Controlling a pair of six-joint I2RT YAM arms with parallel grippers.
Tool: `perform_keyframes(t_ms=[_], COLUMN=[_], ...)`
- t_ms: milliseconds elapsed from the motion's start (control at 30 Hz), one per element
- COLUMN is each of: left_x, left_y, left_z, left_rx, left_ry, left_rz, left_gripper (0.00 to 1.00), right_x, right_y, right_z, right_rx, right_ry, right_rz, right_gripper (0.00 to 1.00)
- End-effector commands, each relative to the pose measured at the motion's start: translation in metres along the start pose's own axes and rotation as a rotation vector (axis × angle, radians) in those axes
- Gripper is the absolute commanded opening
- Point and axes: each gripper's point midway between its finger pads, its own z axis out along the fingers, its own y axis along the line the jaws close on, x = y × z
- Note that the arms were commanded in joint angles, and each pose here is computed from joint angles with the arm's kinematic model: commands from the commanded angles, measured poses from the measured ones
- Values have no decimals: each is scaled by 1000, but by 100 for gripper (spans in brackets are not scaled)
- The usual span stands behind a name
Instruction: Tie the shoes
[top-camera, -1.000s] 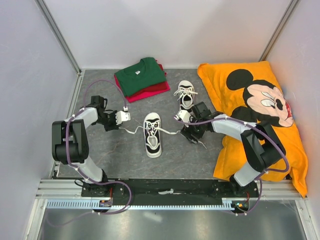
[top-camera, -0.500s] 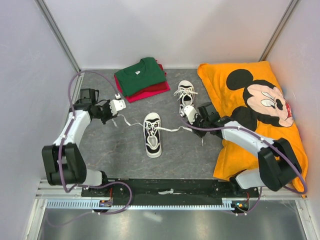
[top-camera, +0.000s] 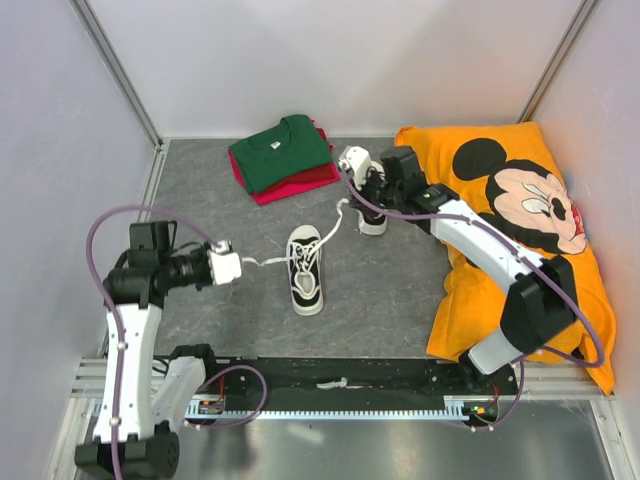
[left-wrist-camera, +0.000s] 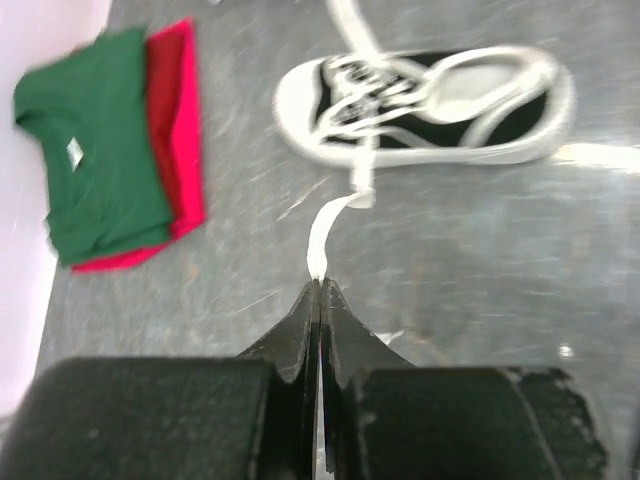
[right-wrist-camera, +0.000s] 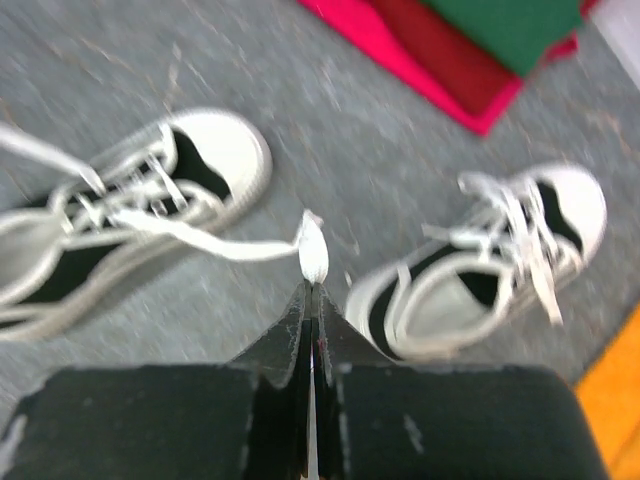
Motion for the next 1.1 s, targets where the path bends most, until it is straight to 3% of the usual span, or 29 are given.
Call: perform_keyframes(t_ms=[0, 133, 333, 533, 667, 733, 833, 867, 967, 1067], left_x=[-25, -33, -32, -34, -24, -23, -22, -21, -22, -30], left_y=[-74, -108, -137, -146, -154, -156, -161, -162, -162, -145], left_z=[-8, -12, -11, -5, -1, -1, 0, 1, 1, 3], left_rx=[152, 208, 271, 287, 307, 304, 303, 306, 304, 269], left_ry=[-127, -182, -232, -296, -280, -283, -291, -287, -294, -317], left_rz=[73, 78, 117, 137, 170, 181, 168, 157, 146, 86], left_gripper=[2, 1, 1, 2, 2, 2, 1, 2, 2, 2], right_x=[-59, -106, -135, -128, -95, -85, -77, -81, -96, -115], right_y=[36, 76, 151, 221, 251, 257, 259, 258, 249, 234], right_z=[28, 47, 90, 134, 159, 162, 163, 158, 146, 131], right_rx=[-155, -256, -412, -544, -609, -632, -641, -640, -605, -569], right_ry=[-117, -198, -242, -224, -149, -120, -93, -102, -133, -172], right_rz=[-16, -80, -124, -137, -110, -77, -55, -65, -80, -75], right_gripper=[0, 0, 0, 0, 1, 8, 30, 44, 67, 80])
